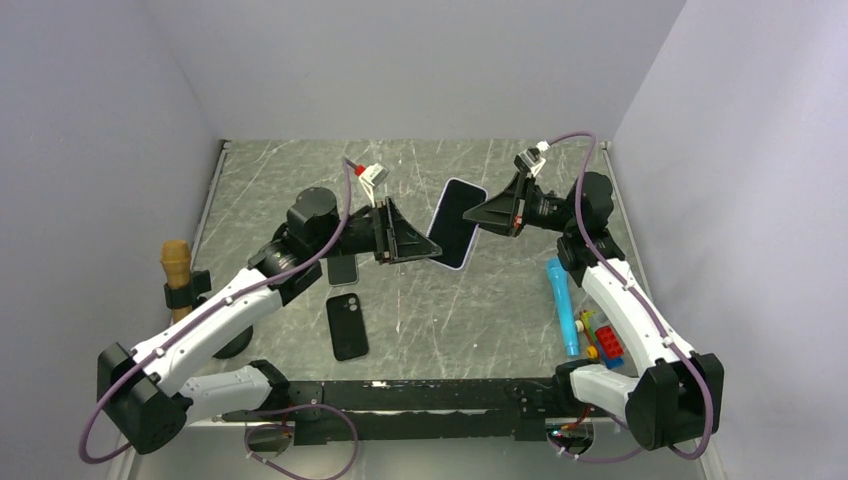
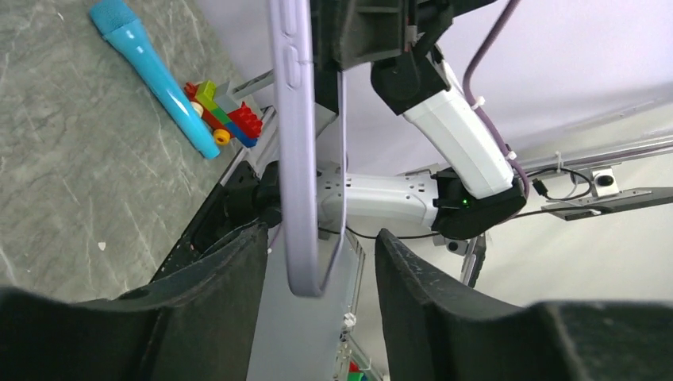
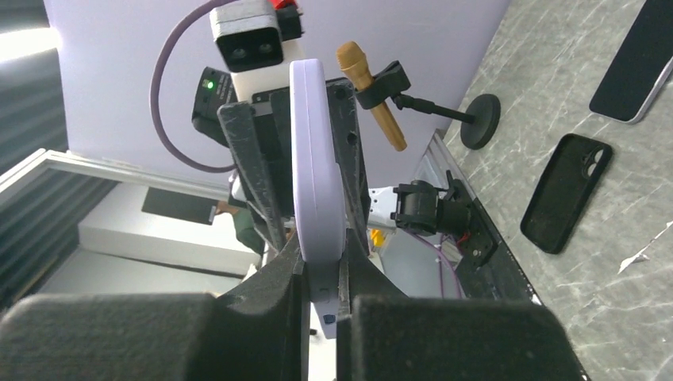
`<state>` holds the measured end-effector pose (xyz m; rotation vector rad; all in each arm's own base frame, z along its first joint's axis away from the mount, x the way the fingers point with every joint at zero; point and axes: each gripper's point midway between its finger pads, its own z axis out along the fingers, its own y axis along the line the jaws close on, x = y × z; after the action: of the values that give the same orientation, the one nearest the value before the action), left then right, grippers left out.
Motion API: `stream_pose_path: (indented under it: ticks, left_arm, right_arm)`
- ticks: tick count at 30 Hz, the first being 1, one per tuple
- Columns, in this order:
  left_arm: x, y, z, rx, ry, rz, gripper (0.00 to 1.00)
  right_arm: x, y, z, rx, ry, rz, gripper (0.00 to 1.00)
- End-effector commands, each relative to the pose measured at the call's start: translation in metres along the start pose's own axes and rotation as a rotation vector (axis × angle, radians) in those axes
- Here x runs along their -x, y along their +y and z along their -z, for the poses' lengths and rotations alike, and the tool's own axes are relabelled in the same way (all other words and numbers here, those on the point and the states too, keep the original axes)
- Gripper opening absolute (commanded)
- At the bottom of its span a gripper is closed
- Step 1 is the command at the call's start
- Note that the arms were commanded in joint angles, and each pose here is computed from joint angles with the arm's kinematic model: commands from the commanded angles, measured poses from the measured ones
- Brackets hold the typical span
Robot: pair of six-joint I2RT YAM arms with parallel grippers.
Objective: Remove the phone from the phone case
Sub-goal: Remove the phone case from the phone.
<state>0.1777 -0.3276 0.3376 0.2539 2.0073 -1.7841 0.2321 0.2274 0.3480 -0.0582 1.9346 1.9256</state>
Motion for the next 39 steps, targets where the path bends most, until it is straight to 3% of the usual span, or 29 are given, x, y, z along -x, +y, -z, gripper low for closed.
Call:
stream_pose_path:
  ticks: [1,6,17,24,32,39]
  left_arm:
    - [0.006,-0.017,0.017,-0.008,-0.060,-0.069,0.58]
    - [0.001,-0.009,0.024,0.023,-0.051,-0.054,0.56]
    - [0.004,-0.016,0.023,-0.043,-0.046,-0.068,0.37]
    - [0.008,-0.041,0.025,-0.166,-0.049,-0.180,0.26]
    - [-0.004,-0.050,0.025,-0.263,0.067,-0.294,0.00]
    - [-0.010,-0.037,0.025,-0.245,0.117,-0.384,0.00]
  right_arm:
    - [0.006,0.020,0.000,0.058,-0.017,0.011,0.00]
    - [0.008,0.020,-0.002,0.055,-0.006,0.012,0.00]
    - [0.005,0.025,-0.001,0.079,0.001,-0.009,0.00]
    - [-0.008,0.031,0.001,0.112,0.071,-0.007,0.00]
    - [-0.033,0.060,0.006,0.237,0.161,0.010,0.00]
    - [-0.045,0.085,0.004,0.327,0.199,-0.015,0.00]
